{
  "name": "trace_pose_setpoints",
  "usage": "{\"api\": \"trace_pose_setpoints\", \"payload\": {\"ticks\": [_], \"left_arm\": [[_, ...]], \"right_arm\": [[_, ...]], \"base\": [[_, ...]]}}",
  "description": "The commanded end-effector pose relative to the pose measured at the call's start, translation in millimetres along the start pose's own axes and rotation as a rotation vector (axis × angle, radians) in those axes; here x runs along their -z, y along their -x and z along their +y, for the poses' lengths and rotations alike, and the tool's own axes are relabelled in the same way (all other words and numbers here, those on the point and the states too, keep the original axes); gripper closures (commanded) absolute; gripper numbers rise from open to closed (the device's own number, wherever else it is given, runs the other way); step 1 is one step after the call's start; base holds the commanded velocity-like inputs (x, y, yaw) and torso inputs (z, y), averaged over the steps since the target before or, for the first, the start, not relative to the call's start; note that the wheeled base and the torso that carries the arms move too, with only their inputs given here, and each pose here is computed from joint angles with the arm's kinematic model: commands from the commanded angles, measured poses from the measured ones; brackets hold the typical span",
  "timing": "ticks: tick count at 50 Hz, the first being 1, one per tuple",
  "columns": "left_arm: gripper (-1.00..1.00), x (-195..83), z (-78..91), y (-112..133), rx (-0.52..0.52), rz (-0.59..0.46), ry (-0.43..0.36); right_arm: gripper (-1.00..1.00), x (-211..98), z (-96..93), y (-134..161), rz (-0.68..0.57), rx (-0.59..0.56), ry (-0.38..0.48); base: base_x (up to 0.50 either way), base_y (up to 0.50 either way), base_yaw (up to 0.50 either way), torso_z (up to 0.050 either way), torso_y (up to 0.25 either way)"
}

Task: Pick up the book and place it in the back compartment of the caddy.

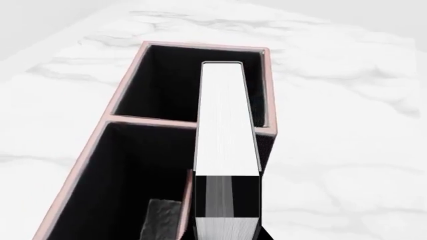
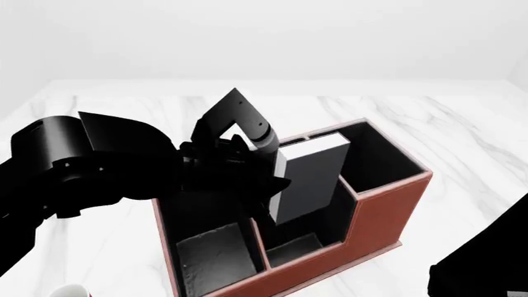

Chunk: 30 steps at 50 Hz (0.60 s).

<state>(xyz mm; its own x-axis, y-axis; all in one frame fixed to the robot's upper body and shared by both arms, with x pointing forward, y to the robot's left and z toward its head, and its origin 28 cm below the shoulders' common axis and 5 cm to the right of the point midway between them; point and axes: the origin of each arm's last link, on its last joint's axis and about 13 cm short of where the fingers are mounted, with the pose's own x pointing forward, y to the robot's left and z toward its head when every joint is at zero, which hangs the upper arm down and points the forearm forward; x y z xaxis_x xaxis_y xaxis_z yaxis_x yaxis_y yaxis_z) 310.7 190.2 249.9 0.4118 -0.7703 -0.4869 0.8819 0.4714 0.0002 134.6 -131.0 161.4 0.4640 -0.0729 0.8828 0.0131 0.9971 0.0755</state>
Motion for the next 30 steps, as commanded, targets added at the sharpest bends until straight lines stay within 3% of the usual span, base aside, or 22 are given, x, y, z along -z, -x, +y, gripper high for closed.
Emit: {"api": "trace_pose_setpoints", "payload": {"ticks": [1,30], "left_arm": [[1.0,-12,4.4,2,-0.018,-0.07,-0.021],[1.0,3,12.4,-9,-0.043,-0.021,-0.012]], "right_arm": [[-1.0,0,-0.2,0,-0.011,-0.01,0.024],[-1.0,1,-0.2,0,-0.009,-0.009,0.024]], "base": [[0.0,0.0,0.0,0.0,0.01],[0.0,0.0,0.0,0.0,0.001]]}}
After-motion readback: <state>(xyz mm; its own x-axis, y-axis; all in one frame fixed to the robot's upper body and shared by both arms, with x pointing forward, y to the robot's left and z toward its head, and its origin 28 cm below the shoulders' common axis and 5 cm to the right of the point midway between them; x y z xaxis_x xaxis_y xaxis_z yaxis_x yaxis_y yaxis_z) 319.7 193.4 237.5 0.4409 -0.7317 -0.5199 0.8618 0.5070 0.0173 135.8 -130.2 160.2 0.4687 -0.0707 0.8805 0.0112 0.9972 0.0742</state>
